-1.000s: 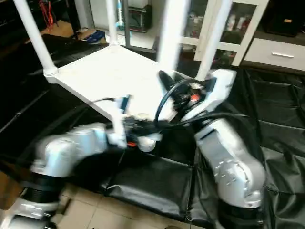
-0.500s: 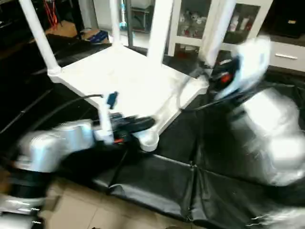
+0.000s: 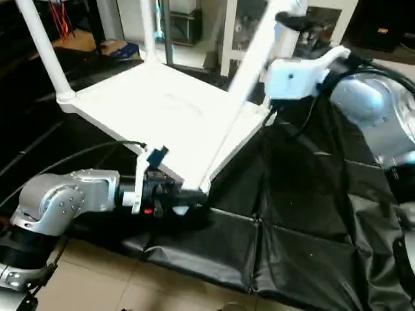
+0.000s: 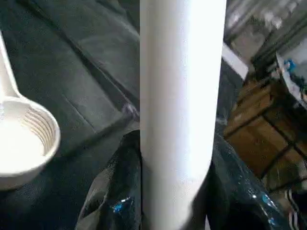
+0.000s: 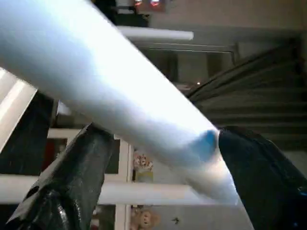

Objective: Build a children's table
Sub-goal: Pick table leg

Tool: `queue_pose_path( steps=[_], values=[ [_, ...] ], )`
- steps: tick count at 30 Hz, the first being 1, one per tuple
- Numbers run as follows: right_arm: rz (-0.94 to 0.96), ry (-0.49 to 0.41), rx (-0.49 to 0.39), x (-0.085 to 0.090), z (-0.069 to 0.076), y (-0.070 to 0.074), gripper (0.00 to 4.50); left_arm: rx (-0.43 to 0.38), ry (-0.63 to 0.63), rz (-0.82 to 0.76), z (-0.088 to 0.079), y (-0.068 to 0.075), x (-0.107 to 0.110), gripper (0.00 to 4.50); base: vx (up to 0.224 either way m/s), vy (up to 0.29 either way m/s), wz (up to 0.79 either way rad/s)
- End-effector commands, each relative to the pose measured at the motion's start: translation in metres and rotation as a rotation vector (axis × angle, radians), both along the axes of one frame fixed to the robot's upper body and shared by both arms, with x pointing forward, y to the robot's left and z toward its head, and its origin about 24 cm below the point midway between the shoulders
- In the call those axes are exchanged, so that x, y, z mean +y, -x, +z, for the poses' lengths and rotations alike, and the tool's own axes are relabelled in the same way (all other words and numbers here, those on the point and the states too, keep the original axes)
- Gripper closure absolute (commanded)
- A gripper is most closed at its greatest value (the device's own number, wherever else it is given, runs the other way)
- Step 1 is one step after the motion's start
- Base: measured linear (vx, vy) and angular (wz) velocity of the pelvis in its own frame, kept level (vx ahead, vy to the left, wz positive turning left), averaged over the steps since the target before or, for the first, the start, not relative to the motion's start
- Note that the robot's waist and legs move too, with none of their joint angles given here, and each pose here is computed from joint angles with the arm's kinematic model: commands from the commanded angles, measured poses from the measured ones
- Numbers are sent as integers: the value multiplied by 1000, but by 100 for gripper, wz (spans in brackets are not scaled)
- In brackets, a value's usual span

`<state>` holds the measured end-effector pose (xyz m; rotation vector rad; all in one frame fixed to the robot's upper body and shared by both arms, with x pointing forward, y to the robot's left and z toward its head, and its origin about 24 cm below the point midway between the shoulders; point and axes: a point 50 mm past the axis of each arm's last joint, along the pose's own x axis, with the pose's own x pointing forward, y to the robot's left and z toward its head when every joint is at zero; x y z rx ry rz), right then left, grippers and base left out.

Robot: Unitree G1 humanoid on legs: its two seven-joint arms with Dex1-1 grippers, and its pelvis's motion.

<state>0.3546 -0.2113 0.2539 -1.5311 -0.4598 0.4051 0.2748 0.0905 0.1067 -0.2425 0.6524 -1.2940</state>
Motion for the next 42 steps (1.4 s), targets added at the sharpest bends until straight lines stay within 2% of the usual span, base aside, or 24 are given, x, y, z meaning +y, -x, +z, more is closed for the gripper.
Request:
queue_pose_path(
  steps=[1,9,12,15,17,20,24,32,35,37,42],
  values=[
    [8,52,2,0,-2,-4,69,-48,-9,-63,10,3,-5,313,0,0,0],
    [3,126,26,-6,-10,-12,69,-75,-70,-125,8,5,-1,313,0,0,0],
    [18,139,64,-7,-17,-12,69,-86,-89,-133,7,4,1,313,0,0,0],
    [24,150,89,-9,-21,-12,103,-95,-95,-124,7,2,2,313,0,0,0],
    [25,159,107,-11,-24,-11,106,-104,-104,-114,8,0,4,313,0,0,0],
    [20,172,129,-15,-27,-12,142,-120,-122,-98,7,-4,8,314,0,0,0],
    [20,189,166,-19,-34,-11,164,-161,-159,-62,7,-13,15,314,0,0,0],
    [2,211,233,-27,-46,-10,190,-225,-210,6,14,-30,35,314,0,0,0],
    [-1,212,238,-28,-47,-10,200,-239,-219,11,15,-32,38,314,0,0,0],
    [-5,214,253,-30,-49,-10,204,-284,-212,-3,18,-34,44,314,0,0,0],
    [-11,214,266,-31,-51,-10,215,-332,-217,17,23,-39,53,314,0,0,0]
  ],
)
